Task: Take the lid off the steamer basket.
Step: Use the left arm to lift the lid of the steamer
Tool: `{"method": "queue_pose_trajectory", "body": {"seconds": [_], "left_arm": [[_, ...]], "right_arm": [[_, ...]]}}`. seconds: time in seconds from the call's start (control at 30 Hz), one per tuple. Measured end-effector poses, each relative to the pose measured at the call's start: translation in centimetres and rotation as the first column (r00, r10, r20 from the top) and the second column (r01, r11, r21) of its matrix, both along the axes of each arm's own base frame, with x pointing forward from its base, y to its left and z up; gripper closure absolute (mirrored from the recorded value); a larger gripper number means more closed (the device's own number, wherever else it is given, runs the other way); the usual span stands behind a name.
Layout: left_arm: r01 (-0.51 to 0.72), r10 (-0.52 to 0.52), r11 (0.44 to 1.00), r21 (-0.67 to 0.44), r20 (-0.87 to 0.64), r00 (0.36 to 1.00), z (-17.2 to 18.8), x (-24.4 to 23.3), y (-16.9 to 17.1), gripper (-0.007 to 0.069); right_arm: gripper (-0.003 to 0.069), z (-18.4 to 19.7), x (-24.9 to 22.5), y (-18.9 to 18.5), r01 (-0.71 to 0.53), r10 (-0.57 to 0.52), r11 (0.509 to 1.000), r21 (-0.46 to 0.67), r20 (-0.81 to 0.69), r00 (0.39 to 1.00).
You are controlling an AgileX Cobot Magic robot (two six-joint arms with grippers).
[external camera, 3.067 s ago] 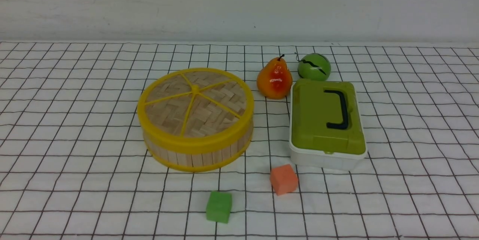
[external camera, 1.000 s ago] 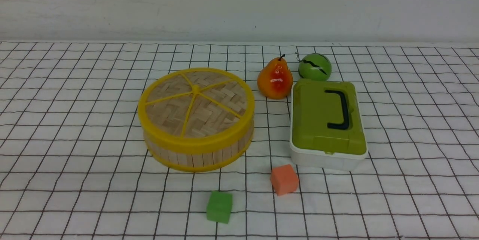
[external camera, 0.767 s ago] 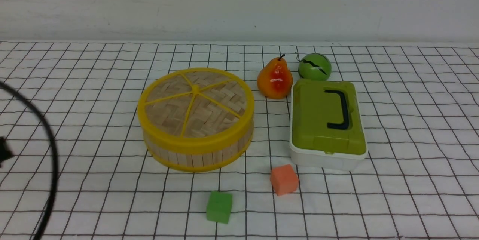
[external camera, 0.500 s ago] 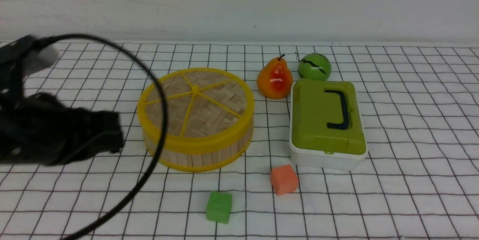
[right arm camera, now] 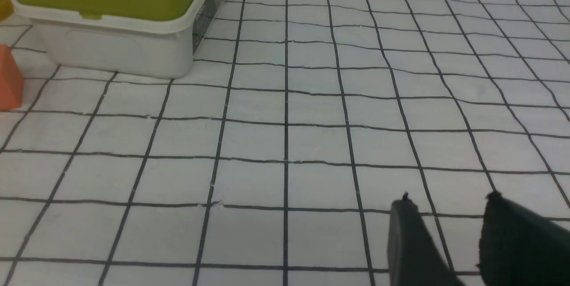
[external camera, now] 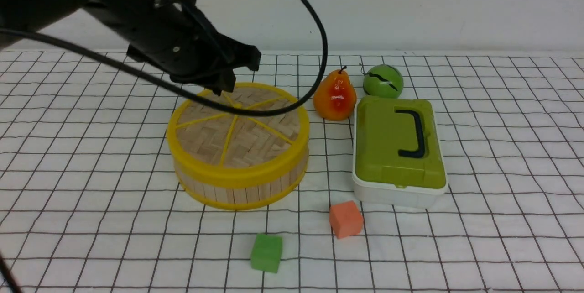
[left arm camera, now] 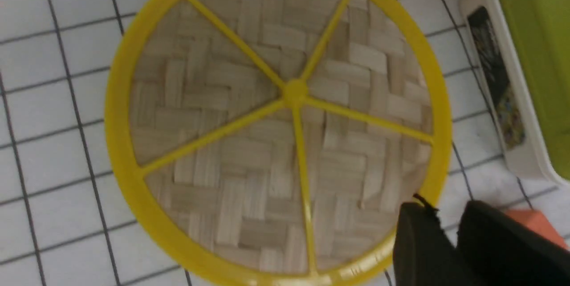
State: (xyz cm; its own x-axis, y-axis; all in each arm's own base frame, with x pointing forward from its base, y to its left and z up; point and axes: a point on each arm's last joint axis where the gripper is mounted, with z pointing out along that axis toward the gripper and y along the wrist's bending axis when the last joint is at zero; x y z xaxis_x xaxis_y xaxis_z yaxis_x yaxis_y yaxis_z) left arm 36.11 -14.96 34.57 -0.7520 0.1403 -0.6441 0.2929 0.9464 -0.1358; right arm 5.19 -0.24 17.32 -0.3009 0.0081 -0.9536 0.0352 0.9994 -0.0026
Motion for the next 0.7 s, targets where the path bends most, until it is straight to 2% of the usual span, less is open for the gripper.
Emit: {"method": "queue_pose_trajectory", "body": {"seconds": [0.1, 0.17, 0.23, 0.47, 0.7], "left_arm": [[-0.041, 0.040, 0.999, 0.020, 0.013, 0.999, -1.7, 2.8, -0.7, 0.0331], [-0.057, 0.057, 0.998, 0.019, 0.013, 0.998, -2.9, 4.1, -1.1, 0.0272], [-0.062, 0.062, 0.998, 0.019, 0.008, 0.998, -4.1, 5.0, -1.5, 0.0245], [-0.063, 0.064, 0.997, 0.050, -0.026, 0.998, -7.4, 6.6, -2.0, 0.0256], [-0.059, 0.060, 0.996, 0.068, -0.009, 0.998, -8.8, 7.4, -2.2, 0.0342]], "right_arm": [[0.0419, 0.0, 0.0, 0.0, 0.000, 0.000, 1.000, 0.000, 0.000, 1.000], [0.0419, 0.0, 0.0, 0.0, 0.000, 0.000, 1.000, 0.000, 0.000, 1.000], [0.0419, 0.0, 0.0, 0.0, 0.000, 0.000, 1.000, 0.000, 0.000, 1.000], [0.0419, 0.0, 0.0, 0.0, 0.000, 0.000, 1.000, 0.000, 0.000, 1.000], [0.0419, 0.0, 0.0, 0.0, 0.000, 0.000, 1.000, 0.000, 0.000, 1.000]]}}
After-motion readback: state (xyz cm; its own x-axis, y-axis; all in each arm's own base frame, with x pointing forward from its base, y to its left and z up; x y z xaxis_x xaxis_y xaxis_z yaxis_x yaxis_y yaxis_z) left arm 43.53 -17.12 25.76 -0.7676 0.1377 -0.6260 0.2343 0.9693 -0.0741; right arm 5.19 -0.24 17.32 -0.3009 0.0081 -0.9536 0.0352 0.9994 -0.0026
